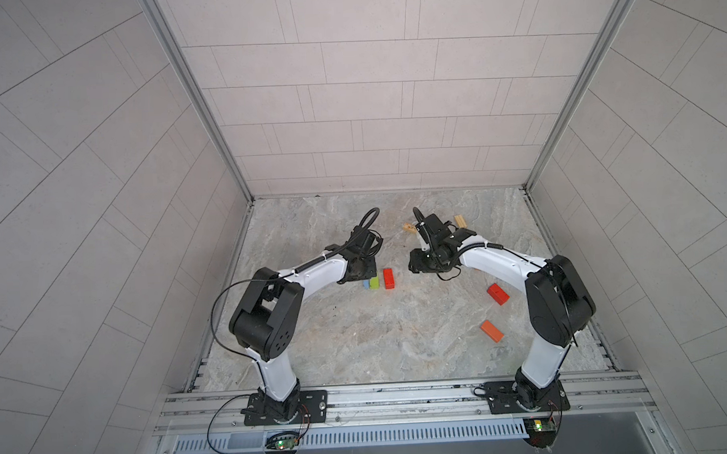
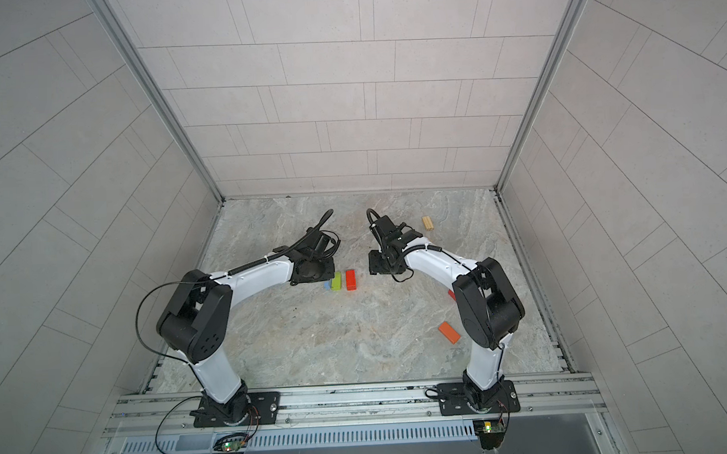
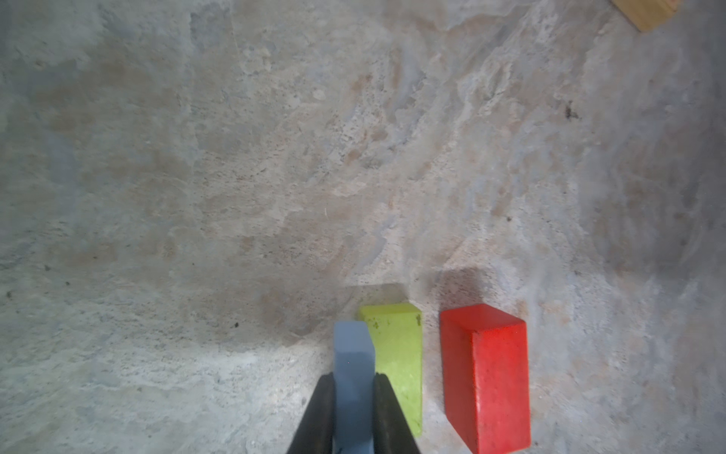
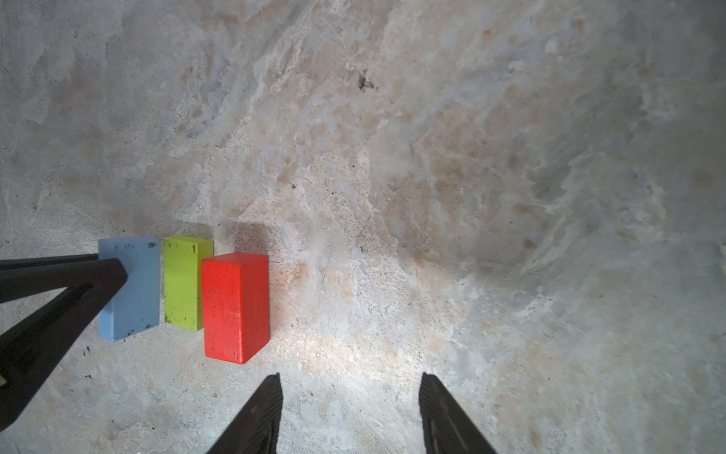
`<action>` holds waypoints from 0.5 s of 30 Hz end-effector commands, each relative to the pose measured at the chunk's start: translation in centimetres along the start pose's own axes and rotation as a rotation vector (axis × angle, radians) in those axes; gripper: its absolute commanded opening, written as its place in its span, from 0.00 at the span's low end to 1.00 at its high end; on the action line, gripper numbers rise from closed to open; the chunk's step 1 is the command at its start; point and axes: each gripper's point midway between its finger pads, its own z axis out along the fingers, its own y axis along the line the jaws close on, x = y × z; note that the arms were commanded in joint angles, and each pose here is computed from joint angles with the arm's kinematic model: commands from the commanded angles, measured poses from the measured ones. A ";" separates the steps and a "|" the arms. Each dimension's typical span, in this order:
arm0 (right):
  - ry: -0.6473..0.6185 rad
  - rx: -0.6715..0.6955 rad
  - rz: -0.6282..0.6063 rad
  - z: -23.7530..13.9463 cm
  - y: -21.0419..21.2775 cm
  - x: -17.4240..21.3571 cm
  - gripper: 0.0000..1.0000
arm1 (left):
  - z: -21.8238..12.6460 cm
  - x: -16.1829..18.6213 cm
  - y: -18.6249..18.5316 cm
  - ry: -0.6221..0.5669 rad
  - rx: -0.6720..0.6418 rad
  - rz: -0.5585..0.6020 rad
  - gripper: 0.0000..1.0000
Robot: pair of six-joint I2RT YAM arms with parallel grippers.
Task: Build the wood block tower
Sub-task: 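Grasp the light blue block with the left gripper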
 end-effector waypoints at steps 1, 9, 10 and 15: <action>-0.011 -0.009 0.004 -0.6 -0.1 0.0 0.57 | -2.2 -0.8 -1.7 -0.023 0.017 0.026 0.14; -0.009 -0.014 0.005 -0.6 -0.2 0.3 0.56 | -0.2 0.1 -2.9 0.013 0.008 0.019 0.14; -0.009 -0.015 0.007 -0.7 -0.4 0.3 0.56 | -0.1 0.1 -3.0 0.013 0.006 0.019 0.14; -0.004 -0.016 0.016 -0.6 -0.8 0.4 0.56 | 0.6 0.0 -3.5 0.023 0.009 0.011 0.14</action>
